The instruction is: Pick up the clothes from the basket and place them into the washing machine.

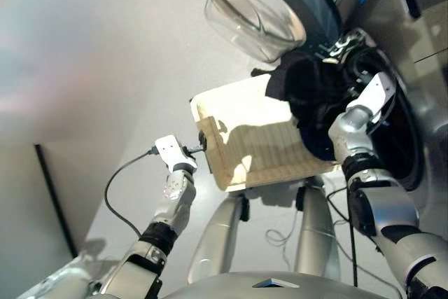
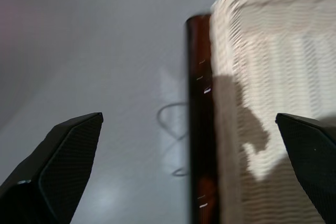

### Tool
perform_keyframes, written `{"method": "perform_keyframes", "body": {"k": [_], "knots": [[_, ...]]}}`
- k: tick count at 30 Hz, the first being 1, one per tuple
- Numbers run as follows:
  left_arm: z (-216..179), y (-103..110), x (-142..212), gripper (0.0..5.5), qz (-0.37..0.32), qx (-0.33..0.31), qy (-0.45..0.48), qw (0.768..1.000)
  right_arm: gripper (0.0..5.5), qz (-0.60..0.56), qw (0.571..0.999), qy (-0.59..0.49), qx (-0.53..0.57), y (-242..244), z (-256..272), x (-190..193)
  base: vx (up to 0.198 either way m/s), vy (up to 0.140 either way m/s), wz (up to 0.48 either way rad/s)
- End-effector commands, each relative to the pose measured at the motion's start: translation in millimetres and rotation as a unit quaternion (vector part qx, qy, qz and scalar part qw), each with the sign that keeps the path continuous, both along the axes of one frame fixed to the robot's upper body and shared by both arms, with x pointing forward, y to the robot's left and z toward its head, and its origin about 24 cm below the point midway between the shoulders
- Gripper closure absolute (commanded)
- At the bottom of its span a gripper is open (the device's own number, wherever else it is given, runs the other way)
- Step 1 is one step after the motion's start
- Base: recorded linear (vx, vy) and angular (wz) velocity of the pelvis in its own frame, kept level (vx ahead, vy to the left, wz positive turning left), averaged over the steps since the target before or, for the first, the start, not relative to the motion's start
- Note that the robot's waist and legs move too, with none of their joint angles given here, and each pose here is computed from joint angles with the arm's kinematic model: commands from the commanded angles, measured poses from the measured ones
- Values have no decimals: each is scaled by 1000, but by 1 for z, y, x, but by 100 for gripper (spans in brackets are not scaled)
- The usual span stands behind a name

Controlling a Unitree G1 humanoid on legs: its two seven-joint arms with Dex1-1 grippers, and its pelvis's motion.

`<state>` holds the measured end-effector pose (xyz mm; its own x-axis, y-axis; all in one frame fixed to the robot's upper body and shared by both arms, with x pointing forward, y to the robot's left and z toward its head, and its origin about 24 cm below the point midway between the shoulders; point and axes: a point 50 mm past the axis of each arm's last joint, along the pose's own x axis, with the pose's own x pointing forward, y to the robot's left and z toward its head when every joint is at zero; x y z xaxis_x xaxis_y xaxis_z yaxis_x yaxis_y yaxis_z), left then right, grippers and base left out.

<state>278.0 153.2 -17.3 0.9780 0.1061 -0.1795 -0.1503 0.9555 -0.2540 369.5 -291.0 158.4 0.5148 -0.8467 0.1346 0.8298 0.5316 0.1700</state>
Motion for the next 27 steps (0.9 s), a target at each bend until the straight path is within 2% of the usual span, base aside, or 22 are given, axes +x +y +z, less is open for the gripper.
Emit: {"method": "perform_keyframes", "body": {"k": [1,6,13,17,21,22,23,25,27], "knots": [[14,13,12,0,15,26,-29,999,550,-121,981,-151,11,-55,82,-24,0,0,0],[7,11,13,0,18,24,-9,1000,550,-227,949,-218,36,-106,107,-66,9,3,72],[4,22,8,0,51,12,-2,999,550,-359,913,-179,78,-152,63,-117,61,-11,8],[6,23,8,0,60,9,-5,998,550,-352,919,-152,96,-140,28,-111,0,0,0],[12,23,13,0,64,8,-14,998,546,-285,942,-135,117,-106,7,-81,0,0,0],[13,23,14,0,64,8,-16,998,162,-260,949,-133,118,-96,4,-72,0,0,0],[13,23,15,0,63,10,-17,998,0,-218,958,-136,124,-83,2,-61,0,0,0],[15,24,18,0,67,9,-20,997,0,-111,977,-141,114,-50,-3,-38,-1,-5,-94],[15,25,21,0,69,13,-19,997,0,-58,980,-135,131,-29,-13,-27,-6,-8,-94]]}}
